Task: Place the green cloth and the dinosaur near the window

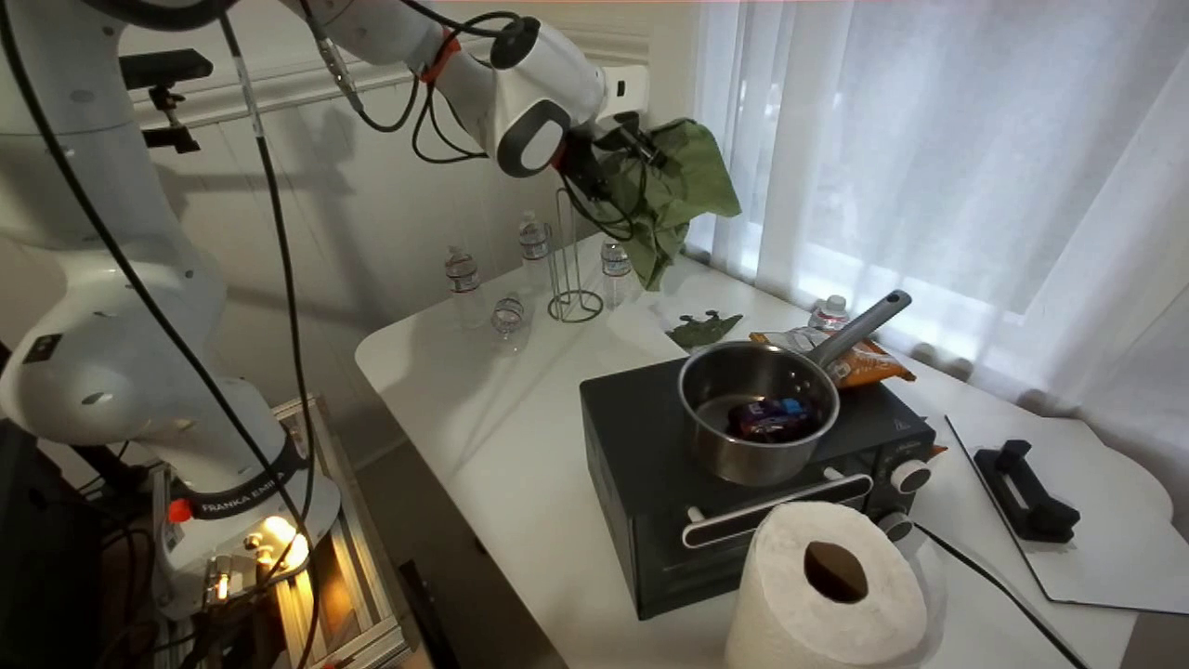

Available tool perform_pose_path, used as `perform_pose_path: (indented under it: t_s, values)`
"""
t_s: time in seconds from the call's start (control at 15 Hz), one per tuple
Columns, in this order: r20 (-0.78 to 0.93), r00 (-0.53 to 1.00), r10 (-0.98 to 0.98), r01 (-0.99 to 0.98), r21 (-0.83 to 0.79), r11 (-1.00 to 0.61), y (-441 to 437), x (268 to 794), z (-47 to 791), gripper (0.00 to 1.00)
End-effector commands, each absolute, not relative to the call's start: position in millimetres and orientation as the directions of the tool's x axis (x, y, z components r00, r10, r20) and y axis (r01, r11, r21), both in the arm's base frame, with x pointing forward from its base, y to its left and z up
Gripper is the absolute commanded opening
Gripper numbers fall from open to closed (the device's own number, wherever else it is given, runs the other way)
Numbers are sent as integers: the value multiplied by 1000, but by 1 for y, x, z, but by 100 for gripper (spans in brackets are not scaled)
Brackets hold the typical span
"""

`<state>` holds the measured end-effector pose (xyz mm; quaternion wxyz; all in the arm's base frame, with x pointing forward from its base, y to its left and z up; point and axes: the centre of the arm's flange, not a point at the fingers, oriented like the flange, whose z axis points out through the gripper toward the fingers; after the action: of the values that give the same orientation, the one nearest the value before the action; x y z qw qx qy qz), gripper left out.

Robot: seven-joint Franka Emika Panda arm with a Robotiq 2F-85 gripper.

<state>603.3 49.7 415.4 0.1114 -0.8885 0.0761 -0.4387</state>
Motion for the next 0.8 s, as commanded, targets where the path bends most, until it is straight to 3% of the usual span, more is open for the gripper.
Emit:
perform_pose_path:
  t_s: [0.0,0.27,0.73]
  values:
    - [821,522,-233,62,-308,-949,50,625,416,5]
    - [871,430,-238,109,-312,-944,50,655,412,5]
    - [830,504,-240,125,-345,-930,41,696,354,5]
